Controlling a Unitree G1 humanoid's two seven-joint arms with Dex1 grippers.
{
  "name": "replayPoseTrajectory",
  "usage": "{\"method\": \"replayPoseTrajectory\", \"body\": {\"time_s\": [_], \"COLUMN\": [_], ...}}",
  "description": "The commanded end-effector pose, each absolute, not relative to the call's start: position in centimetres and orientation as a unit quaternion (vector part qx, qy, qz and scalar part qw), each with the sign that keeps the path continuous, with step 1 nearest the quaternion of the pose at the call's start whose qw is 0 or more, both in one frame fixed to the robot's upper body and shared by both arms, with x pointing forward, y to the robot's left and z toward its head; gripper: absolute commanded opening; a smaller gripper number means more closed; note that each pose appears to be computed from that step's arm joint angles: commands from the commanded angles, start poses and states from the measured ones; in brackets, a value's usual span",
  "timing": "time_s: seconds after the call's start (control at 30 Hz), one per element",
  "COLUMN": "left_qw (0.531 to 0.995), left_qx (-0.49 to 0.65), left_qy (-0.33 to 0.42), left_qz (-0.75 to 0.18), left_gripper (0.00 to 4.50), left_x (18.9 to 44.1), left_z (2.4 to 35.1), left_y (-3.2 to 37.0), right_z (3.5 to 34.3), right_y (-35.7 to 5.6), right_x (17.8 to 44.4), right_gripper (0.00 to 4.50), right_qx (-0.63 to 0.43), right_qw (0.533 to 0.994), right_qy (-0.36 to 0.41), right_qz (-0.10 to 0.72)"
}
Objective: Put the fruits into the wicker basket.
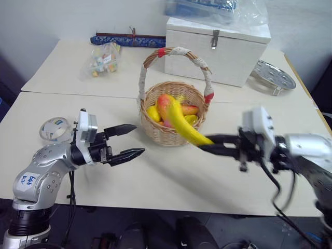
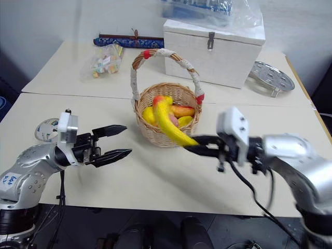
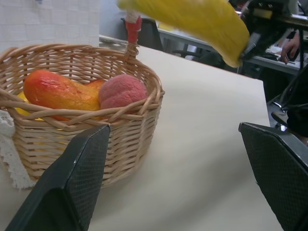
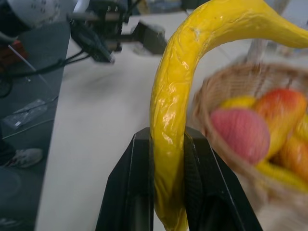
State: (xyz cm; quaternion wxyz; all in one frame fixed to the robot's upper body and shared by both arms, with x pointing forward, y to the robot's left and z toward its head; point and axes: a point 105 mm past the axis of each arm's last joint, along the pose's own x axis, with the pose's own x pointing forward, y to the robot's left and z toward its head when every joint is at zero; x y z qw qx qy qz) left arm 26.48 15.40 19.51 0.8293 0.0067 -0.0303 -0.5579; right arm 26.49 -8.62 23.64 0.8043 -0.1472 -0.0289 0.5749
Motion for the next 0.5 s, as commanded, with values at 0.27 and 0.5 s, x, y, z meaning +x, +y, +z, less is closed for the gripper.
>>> {"method": "replayPoseTrajectory", "body": {"time_s": [0.27,0.5], "left_qw": [0.838,0.851], "left_qx": [0.011,0.011], "left_qy": [-0.073,-0.075], "left_qz": [-0.541,-0.519], "left_gripper": [4.50,4.50], "left_x": [26.2,25.7], "left_z": [21.0,21.1], "left_y": [15.4,16.2], "right_z": [24.2,25.5], "right_y": [-6.9,-10.3], "right_x": [33.6,27.7], "right_gripper": [2.06,4.30], "right_qx": [-0.120,-0.109], "right_qw": [0.882,0.837], "right_qy": [-0.056,-0.105], "right_qz": [0.452,0.526]}}
